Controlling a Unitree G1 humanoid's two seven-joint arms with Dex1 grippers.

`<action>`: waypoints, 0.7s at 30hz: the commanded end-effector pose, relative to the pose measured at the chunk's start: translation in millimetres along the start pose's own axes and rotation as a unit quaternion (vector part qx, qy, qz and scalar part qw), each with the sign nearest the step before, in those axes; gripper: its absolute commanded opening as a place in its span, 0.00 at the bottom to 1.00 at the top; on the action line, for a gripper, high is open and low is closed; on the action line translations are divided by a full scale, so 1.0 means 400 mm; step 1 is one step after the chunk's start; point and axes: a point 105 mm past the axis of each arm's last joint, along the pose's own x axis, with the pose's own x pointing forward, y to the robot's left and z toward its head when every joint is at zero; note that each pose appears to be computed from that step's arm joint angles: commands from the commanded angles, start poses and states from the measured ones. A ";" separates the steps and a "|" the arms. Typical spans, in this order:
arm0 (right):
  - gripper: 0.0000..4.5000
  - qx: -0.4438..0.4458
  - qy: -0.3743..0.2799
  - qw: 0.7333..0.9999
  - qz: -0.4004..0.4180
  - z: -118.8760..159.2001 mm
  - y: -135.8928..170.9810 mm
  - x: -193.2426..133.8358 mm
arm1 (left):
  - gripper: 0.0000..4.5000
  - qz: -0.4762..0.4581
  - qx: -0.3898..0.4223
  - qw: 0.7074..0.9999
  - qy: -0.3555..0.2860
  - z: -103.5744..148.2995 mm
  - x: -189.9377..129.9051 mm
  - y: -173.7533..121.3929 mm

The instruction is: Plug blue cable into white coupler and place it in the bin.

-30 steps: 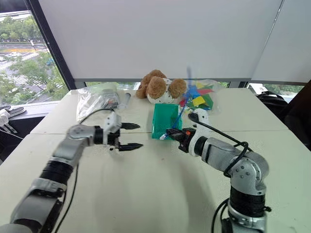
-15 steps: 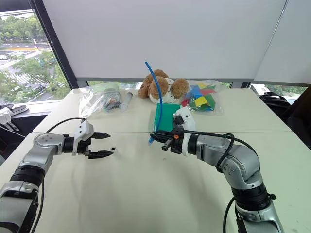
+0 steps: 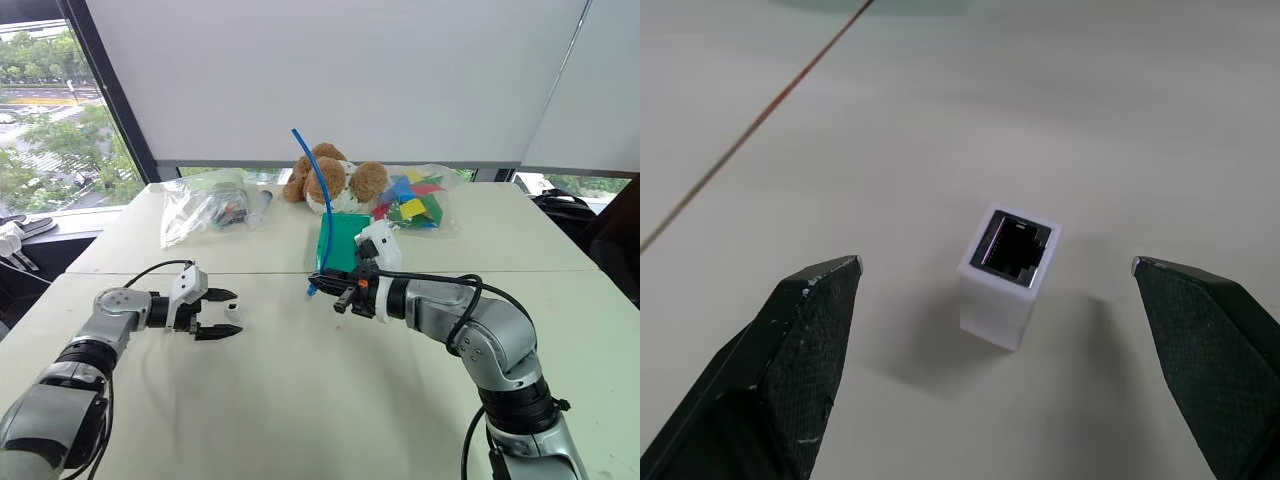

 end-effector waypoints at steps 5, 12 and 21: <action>0.00 -0.024 -0.015 1.000 -0.008 0.026 0.010 -0.019 | 0.45 0.002 0.019 1.000 -0.004 0.008 0.005 0.005; 0.00 -0.063 0.006 0.998 0.003 0.031 0.011 -0.022 | 0.07 -0.067 0.044 0.994 -0.070 0.087 0.077 -0.035; 0.00 -0.150 0.070 0.985 0.042 -0.001 0.010 -0.014 | 0.07 -0.222 0.108 0.962 -0.119 0.198 0.260 -0.195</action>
